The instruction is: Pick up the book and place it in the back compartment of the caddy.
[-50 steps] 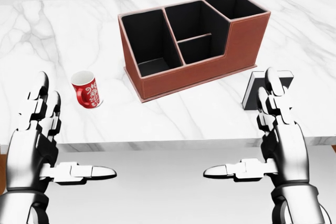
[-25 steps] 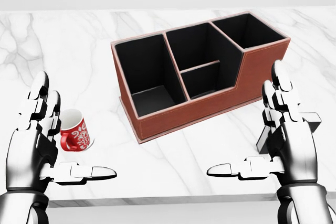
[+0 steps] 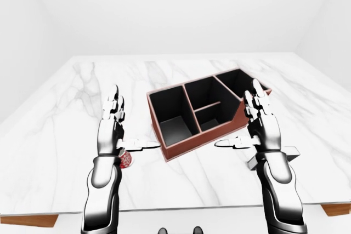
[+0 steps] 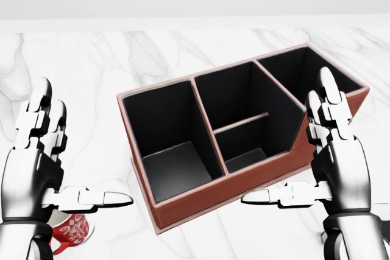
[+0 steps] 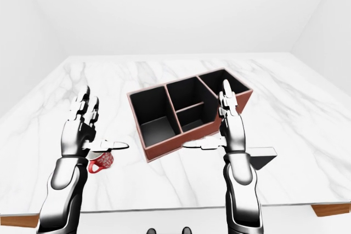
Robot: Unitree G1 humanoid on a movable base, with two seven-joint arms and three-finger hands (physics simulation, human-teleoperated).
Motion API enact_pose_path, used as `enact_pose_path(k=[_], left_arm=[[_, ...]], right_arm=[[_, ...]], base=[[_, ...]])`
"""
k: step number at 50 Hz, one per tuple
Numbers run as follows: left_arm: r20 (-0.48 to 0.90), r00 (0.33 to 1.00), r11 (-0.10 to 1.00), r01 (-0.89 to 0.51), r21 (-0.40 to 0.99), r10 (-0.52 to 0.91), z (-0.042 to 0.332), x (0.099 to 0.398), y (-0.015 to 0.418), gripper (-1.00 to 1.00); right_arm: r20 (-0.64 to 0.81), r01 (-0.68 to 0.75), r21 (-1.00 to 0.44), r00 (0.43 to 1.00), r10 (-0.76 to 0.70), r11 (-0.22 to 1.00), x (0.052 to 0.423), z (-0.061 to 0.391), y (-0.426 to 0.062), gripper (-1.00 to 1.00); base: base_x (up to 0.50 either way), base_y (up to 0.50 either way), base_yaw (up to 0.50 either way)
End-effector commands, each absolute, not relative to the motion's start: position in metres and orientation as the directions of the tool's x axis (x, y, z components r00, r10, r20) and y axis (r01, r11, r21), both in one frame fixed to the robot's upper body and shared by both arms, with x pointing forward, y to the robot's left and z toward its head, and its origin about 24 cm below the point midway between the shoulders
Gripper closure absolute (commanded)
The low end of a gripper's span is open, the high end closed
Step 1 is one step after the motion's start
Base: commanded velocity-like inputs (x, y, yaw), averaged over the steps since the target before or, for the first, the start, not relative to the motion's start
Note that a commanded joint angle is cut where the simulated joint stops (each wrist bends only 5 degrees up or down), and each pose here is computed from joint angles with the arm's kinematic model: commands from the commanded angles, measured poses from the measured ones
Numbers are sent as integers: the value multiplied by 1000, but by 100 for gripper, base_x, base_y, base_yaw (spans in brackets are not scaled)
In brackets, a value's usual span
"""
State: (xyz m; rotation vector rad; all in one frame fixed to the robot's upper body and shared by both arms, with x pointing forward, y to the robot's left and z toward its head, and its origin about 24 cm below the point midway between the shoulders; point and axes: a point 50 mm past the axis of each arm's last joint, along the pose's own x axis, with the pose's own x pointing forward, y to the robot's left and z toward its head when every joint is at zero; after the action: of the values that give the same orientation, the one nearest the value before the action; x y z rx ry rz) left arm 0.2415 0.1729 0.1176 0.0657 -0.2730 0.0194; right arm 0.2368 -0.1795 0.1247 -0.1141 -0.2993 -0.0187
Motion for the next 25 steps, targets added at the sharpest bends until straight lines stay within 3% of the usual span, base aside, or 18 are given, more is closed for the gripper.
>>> enact_pose_path(k=[1,8,25], left_arm=[[287,958,998,-30,63,11,122,241,173,-100],[292,956,998,-31,63,11,123,240,173,-100],[294,956,997,-30,65,10,123,240,173,-100]], right_arm=[[305,35,-114,952,2,993,236,127,-179,-100],[316,53,-119,949,-13,991,237,130,-179,-100],[321,56,-132,947,-11,990,236,131,-177,-100]], base=[[50,0,0],[42,0,0],[0,0,0]])
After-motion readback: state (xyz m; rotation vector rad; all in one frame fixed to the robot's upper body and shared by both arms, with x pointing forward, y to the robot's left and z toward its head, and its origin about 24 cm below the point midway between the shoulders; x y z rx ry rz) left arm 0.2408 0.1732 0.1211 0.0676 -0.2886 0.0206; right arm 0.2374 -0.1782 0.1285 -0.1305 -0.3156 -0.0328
